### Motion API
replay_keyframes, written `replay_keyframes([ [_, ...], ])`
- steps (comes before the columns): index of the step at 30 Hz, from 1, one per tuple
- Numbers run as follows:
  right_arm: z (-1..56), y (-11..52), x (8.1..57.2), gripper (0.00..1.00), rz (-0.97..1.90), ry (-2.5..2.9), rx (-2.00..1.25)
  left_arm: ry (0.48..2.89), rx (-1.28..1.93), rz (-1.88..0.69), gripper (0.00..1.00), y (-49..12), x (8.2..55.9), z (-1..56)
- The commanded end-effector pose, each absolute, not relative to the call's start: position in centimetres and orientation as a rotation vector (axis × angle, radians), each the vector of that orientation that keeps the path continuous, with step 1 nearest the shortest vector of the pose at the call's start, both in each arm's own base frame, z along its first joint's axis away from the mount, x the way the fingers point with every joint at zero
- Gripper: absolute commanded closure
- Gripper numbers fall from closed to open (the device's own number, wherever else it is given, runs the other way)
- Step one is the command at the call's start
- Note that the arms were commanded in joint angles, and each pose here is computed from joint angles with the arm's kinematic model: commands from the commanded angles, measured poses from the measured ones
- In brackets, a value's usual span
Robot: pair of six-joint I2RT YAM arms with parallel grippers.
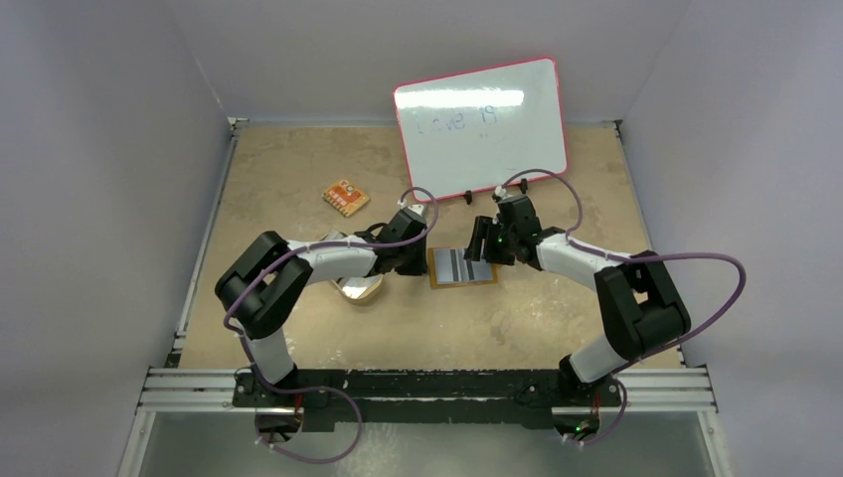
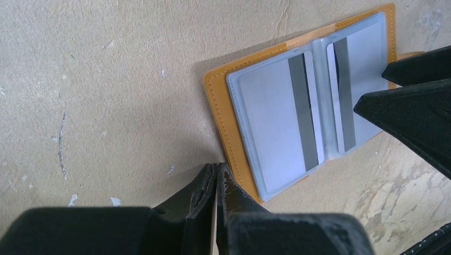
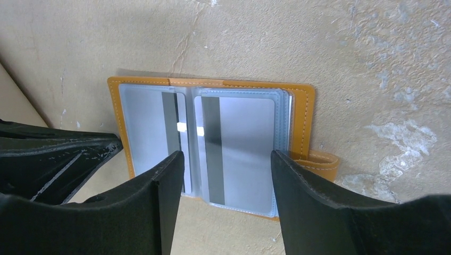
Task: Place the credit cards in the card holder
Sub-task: Turn over the card slot in the card holder.
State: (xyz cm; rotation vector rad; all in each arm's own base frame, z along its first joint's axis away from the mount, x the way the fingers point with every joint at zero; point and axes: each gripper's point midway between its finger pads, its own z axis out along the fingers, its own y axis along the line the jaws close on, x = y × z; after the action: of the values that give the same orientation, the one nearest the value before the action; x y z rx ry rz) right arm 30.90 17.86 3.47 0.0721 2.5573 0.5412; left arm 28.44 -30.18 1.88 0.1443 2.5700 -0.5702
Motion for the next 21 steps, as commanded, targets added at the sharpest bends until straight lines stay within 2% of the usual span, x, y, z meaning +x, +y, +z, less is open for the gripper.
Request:
replay_keyframes([
  [1,3.3,17.2,30.6,0.34,0.505,2.556,0.067,2.619,0.15,-0.495,0.97,-28.8,27.6,0.0],
  [8,3.6,17.2,30.7,0.31,0.513,2.547,0.065,2.618,0.145,-0.5,0.97,-28.9,27.6,0.0],
  [21,4.2,19.1,30.2,0.39,0.679,2.523,0.04,2.577,0.104,-0.644,0.96,-30.9,27.9,1.9],
])
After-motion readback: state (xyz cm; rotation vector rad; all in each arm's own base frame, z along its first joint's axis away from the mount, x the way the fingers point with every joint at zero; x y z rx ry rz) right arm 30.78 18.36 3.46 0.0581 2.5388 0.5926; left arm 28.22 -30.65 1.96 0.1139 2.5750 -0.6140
